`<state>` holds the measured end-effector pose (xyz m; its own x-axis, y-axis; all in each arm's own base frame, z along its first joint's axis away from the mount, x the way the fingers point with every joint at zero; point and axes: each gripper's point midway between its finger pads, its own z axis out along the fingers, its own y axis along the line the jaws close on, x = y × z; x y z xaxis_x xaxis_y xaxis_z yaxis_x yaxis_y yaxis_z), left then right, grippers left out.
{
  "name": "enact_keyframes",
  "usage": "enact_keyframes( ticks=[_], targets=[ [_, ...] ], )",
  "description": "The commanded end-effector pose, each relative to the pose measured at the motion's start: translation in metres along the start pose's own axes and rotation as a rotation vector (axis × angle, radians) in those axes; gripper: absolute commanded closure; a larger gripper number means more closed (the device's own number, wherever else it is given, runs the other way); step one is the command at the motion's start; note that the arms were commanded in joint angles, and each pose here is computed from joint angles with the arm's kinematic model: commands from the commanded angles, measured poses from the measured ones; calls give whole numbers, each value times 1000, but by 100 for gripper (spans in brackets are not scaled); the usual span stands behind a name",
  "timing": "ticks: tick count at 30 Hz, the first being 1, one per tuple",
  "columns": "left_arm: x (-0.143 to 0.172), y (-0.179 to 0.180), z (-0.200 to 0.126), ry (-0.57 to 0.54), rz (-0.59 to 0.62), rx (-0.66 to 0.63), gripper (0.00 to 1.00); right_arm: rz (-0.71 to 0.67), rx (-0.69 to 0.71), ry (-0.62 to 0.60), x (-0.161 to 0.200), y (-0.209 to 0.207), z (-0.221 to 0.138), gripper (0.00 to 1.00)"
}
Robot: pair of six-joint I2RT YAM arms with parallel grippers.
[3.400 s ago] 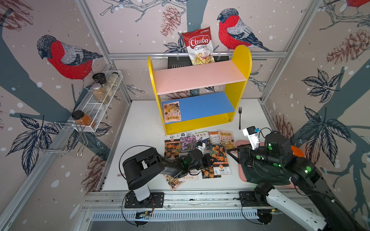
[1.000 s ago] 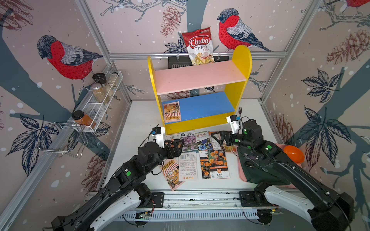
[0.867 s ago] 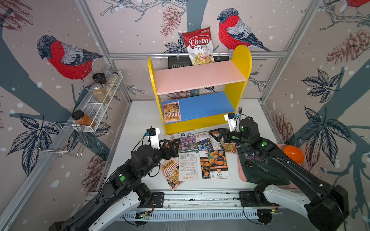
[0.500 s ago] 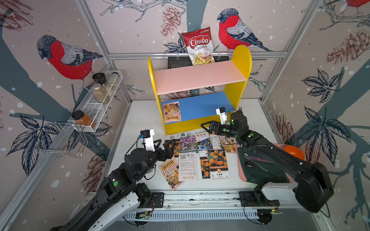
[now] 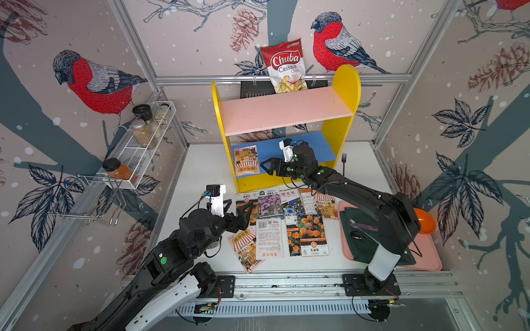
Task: Take the seed bag off the shelf
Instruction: Place the seed packet at the center of the board, then pick up the seed packet from the shelf.
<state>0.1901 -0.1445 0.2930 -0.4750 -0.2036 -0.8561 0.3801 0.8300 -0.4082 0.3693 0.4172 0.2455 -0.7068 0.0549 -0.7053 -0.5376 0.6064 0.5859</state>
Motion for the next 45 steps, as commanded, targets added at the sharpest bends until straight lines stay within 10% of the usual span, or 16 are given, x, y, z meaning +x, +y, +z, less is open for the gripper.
enact_keyframes(
  ticks=[1,45],
  targets=[
    [0,0,-1,11,48,0,4,-164,163,41,4,-19,17,8],
    [-1,34,29,58,11,19,4,-611,438,51,17,-31,143,11]
  ],
)
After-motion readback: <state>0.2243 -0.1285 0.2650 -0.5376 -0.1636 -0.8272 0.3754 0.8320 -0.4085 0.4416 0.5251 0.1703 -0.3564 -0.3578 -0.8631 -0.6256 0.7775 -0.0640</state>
